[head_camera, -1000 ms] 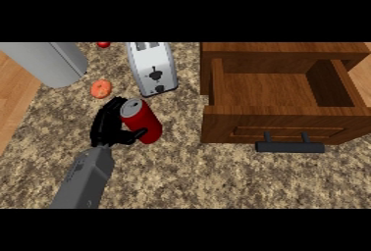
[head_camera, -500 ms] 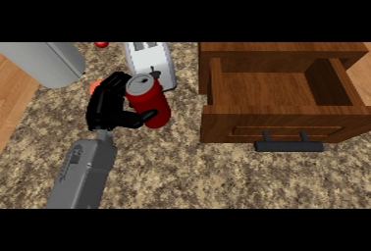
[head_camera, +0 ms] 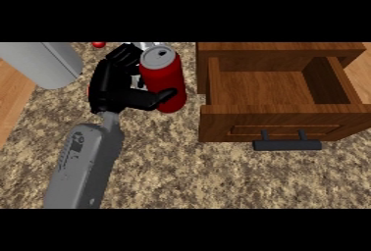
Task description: Pick up the can, place it into the drawer and close the drawer
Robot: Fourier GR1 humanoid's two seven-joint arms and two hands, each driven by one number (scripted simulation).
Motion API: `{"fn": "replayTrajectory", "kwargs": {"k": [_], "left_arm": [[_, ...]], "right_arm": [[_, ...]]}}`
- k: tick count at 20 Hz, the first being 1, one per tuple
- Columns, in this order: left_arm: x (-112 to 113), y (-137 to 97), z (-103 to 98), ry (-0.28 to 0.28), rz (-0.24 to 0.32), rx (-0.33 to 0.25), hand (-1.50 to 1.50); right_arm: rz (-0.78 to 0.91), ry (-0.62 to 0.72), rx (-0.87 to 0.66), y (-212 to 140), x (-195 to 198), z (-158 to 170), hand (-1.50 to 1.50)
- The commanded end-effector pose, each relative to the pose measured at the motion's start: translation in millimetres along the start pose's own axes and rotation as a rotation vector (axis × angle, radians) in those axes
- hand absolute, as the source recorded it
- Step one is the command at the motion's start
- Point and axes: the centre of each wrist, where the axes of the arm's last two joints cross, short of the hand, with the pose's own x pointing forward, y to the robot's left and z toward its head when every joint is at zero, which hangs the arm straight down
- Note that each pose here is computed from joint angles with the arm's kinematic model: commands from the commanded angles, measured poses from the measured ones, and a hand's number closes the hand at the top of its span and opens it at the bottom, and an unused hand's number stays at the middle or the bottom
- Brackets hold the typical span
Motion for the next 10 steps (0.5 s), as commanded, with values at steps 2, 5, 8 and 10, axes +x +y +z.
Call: {"fn": "replayTrajectory", "kwargs": {"k": [2, 5, 8, 10], "left_arm": [[16, -41, -11, -0.02, -0.021, -0.018, 1.5], [25, -58, -19, -0.012, -0.022, -0.032, 1.5], [27, -63, -38, -0.018, -0.025, -0.012, 1.5], [48, -99, -36, -0.017, -0.042, -0.008, 1.5]], "right_arm": [[-0.006, -0.016, 0.004, 12, 0, -8, -1.5], [0.009, -0.012, -0.004, 2, -1, -10, -1.5], [-0.02, 0.003, 0.009, 6, -1, 3, -1.5], [-0.009, -0.004, 0.012, 11, -4, -14, -1.5]]}}
